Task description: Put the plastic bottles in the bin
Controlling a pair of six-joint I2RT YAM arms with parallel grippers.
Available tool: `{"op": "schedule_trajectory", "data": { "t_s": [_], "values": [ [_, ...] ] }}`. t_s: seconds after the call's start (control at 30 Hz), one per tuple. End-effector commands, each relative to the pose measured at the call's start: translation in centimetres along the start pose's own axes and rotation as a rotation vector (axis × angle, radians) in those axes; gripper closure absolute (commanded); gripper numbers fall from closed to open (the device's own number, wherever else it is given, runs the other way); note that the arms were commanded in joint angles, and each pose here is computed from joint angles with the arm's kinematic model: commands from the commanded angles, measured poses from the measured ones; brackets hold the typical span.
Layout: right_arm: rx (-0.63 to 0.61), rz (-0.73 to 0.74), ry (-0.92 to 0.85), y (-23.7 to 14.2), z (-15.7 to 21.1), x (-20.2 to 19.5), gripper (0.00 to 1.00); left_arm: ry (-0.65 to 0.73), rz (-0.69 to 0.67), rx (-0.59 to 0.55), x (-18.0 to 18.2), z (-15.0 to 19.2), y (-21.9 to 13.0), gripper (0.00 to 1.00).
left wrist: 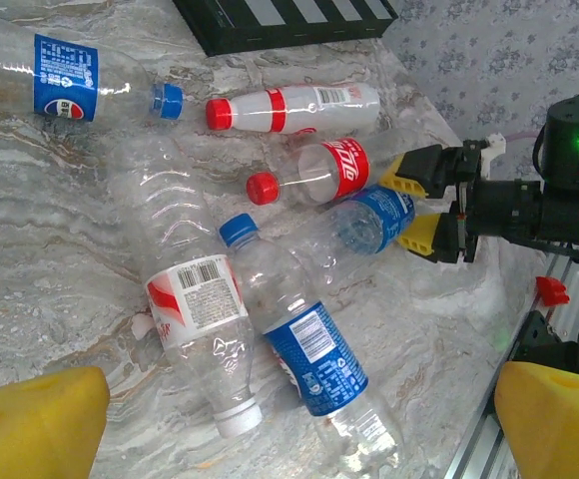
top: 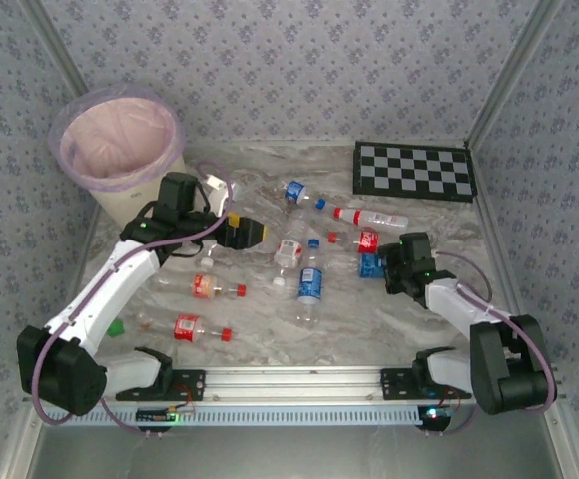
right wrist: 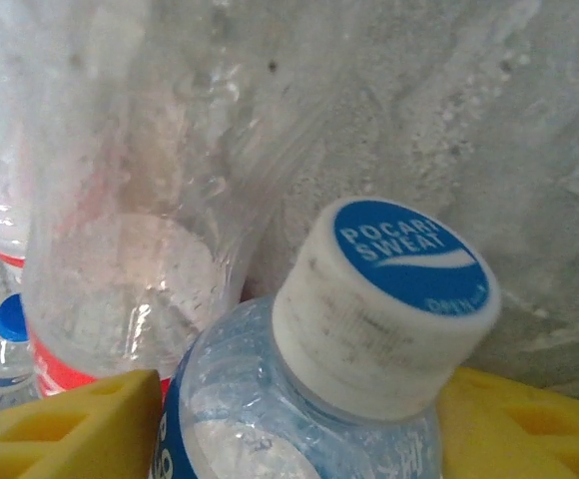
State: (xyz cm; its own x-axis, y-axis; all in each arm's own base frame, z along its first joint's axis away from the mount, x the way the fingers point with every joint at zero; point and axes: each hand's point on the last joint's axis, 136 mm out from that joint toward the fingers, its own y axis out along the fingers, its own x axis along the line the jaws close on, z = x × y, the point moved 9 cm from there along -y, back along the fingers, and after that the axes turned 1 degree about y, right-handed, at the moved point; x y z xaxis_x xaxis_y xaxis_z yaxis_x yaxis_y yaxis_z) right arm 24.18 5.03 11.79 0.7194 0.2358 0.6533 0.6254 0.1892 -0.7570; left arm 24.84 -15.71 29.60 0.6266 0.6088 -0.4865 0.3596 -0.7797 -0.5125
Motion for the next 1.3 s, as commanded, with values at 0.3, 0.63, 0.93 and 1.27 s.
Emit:
{"op": "schedule_trajectory", "data": {
  "t_s": [0.3,0.63,0.93,1.27],
  "values": [
    [-0.13,-0.125,-0.164,-7.0,-0.7,2.8,0.47,0.091,0.094,0.038,-3.4,-3.8,3.6,0.02],
    [0.087,-0.428,-1.033,-11.8,3.1,12.7,0.53,0.188,0.3,0.152,-7.3,-5.2,9.7,0.01],
    [0.22,-0.637,-1.279,-12.7,7.2,16.8,0.53,0.196,0.369,0.198,-9.6,-2.9,12.8,0.01],
    [0.226,-0.685,-1.25,-12.4,7.4,17.8,0.52,0.175,0.31,0.196,-9.2,-2.4,12.7,0.45]
  ]
}}
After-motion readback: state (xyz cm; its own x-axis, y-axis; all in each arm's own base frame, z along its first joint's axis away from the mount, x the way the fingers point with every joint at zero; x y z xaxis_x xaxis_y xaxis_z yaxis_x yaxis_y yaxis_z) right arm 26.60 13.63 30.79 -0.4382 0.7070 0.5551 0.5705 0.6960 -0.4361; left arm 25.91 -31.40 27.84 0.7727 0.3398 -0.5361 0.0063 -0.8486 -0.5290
